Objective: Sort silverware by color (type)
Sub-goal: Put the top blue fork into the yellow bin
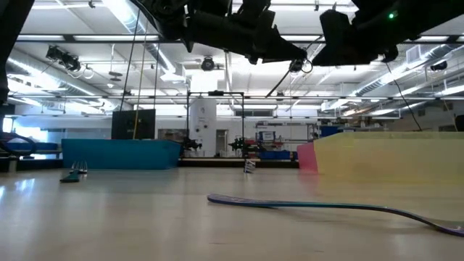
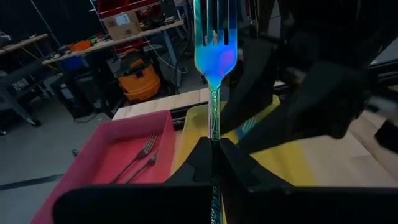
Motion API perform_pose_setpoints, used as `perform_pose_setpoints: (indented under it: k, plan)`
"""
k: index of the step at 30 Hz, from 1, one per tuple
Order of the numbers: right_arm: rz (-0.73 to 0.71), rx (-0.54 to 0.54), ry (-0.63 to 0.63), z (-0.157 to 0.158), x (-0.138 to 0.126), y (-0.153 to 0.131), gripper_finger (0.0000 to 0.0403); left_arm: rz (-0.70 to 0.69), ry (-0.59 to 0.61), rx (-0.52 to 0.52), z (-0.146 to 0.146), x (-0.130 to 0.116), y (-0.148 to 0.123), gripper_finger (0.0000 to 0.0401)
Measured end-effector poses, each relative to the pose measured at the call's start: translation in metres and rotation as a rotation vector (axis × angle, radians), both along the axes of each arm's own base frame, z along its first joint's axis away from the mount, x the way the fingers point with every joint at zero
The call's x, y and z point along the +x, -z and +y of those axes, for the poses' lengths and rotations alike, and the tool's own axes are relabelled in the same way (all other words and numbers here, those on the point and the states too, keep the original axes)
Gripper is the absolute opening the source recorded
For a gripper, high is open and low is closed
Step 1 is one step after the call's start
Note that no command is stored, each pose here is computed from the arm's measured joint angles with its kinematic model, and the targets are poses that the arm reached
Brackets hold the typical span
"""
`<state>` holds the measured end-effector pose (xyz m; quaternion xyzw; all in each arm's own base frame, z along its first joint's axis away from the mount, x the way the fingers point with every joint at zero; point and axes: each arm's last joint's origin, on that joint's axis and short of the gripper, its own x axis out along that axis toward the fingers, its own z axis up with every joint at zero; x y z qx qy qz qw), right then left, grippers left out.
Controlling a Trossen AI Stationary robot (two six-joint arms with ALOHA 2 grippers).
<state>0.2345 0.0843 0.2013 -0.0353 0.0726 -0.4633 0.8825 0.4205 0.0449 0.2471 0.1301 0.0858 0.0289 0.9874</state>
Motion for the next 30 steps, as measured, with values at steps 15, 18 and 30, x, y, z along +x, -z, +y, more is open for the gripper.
perform_pose_setpoints:
  k: [15,18,30]
  plan:
    - [-0.081,-0.001,-0.020,-0.005,0.008,-0.031,0.0107,-0.003,-0.001,0.000,0.000,0.000,-0.001,0.0009]
    - [-0.087,0.004,-0.003,-0.011,0.010,-0.031,0.0107,-0.001,-0.001,0.001,0.000,0.000,-0.001,0.0009]
    - [-0.074,0.015,-0.033,-0.021,0.015,-0.031,0.0036,0.003,-0.004,0.009,0.001,0.000,0.000,0.0009]
